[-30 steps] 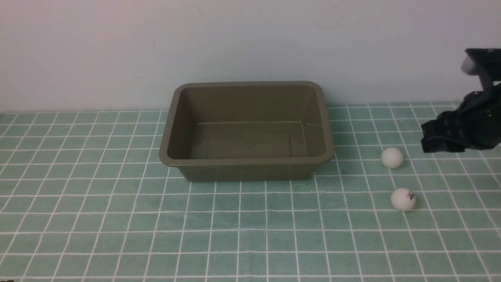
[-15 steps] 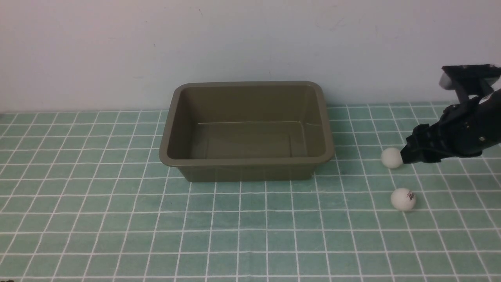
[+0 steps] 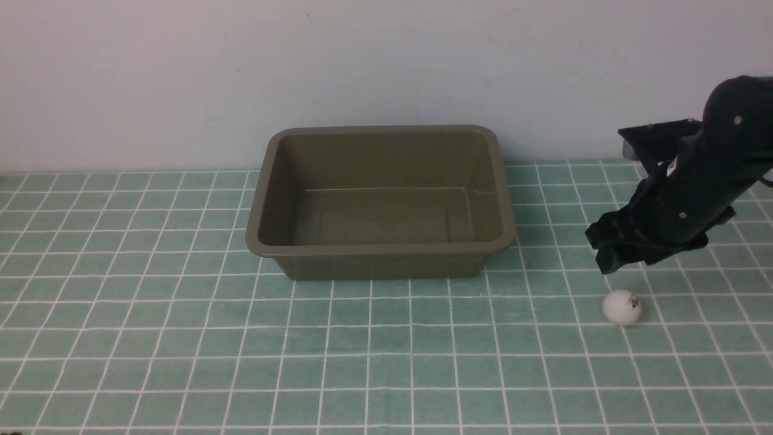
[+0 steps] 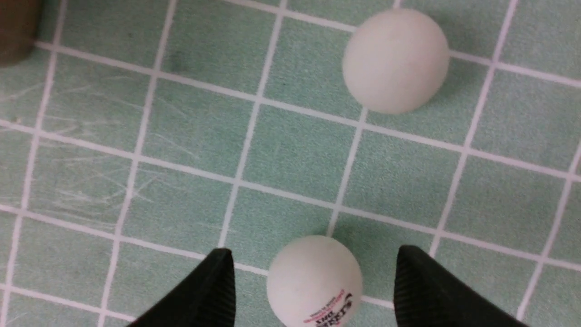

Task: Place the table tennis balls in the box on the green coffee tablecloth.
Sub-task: 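Reach for and grasp a ping pong ball on the table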

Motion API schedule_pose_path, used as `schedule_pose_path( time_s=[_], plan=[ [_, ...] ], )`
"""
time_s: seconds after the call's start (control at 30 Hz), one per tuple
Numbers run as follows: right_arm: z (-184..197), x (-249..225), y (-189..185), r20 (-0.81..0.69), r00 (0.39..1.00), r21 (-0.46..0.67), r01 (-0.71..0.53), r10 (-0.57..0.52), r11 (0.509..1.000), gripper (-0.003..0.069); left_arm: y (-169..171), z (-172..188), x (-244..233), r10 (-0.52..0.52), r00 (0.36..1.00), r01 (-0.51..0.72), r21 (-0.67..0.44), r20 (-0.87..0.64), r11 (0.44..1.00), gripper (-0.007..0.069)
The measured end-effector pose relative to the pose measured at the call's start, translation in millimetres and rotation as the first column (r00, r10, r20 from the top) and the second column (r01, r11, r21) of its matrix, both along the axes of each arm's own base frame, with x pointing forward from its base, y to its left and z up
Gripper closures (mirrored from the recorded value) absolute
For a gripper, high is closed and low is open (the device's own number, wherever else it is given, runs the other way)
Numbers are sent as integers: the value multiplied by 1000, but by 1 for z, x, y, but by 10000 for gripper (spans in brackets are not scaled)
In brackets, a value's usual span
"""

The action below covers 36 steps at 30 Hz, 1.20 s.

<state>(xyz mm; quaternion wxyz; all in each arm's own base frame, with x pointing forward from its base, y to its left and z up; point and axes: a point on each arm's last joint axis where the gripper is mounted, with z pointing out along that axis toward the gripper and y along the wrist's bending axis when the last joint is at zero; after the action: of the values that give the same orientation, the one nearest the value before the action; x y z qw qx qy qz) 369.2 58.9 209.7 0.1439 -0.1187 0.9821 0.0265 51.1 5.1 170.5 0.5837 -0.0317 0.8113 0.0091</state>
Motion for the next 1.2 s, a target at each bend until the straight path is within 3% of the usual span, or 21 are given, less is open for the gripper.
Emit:
schedule_pose_path(
  time_s=[0.33,1.2],
  plan=[
    [-15,1,1,-103,995,-27,6,-9,1000,231,0,0,0,0,1000,0,0,0,1000,629],
    [-51,6,3,-206,979,-31,10,-16,999,240,0,0,0,0,1000,0,0,0,1000,629]
  ],
)
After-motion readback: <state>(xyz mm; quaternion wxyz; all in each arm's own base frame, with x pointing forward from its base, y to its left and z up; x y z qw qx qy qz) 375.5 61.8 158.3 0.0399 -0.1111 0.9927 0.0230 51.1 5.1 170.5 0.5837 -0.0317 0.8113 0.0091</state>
